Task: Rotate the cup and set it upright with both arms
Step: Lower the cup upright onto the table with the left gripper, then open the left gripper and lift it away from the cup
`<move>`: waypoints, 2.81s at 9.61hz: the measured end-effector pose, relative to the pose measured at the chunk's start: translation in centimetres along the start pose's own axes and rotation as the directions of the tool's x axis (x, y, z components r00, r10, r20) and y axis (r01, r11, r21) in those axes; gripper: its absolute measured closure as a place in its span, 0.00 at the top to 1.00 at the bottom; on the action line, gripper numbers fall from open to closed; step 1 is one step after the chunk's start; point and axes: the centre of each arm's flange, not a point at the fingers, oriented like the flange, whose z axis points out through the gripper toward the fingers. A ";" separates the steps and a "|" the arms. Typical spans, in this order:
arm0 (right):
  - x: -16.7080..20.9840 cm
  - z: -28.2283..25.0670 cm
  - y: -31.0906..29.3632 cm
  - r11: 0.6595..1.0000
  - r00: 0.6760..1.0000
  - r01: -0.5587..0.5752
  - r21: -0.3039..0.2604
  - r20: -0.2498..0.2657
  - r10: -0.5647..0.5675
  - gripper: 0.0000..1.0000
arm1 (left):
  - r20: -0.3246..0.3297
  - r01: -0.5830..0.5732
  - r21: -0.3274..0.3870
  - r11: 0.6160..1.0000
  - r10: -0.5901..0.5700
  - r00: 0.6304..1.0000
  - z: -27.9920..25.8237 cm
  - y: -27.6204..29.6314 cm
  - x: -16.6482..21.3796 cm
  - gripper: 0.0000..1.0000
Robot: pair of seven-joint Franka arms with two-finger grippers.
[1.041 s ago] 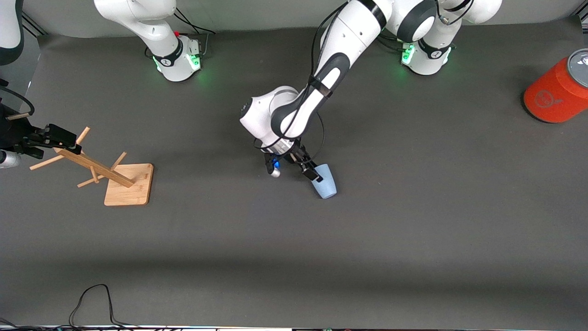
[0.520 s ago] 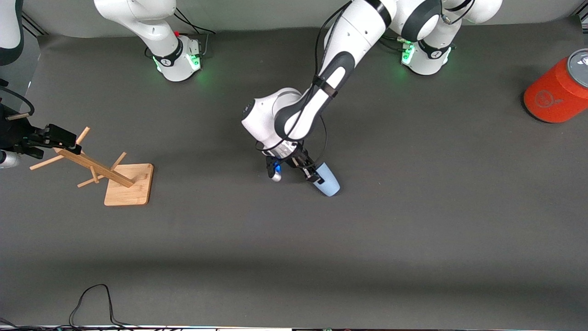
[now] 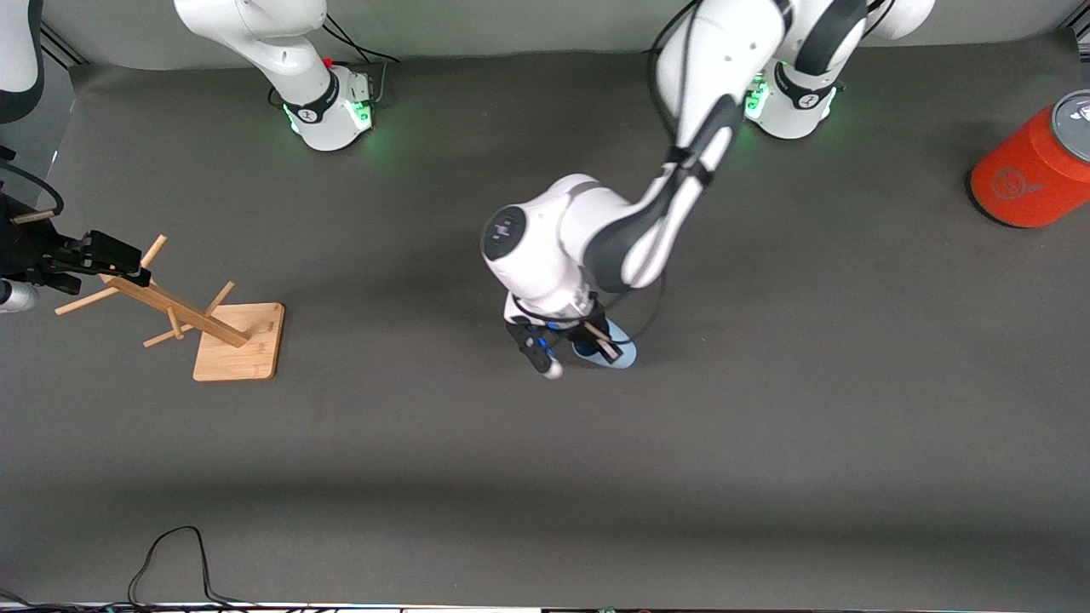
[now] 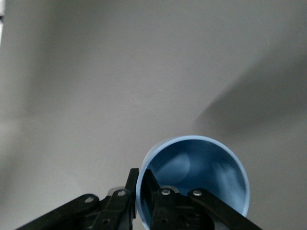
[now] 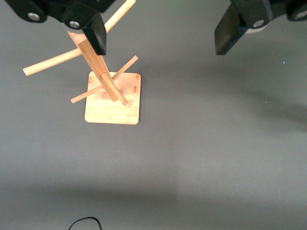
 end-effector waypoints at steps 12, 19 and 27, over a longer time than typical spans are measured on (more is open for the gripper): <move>0.0 0.1 0.0 1.000 1.000 0.000 0.000 0.001 0.000 1.00 | -0.025 0.762 -0.352 0.544 -0.819 0.573 1.0 -1.9 -5.6 0.08; 0.0 0.0 0.0 1.000 1.000 0.001 0.000 0.001 -0.001 1.00 | 0.028 0.756 -0.330 0.565 -0.795 0.606 6.8 11.1 -5.6 0.08; 0.0 0.1 0.0 1.000 1.000 0.000 0.000 0.004 0.000 1.00 | 0.030 0.810 -0.280 0.515 -0.839 0.544 -3.3 -1.3 -6.4 1.00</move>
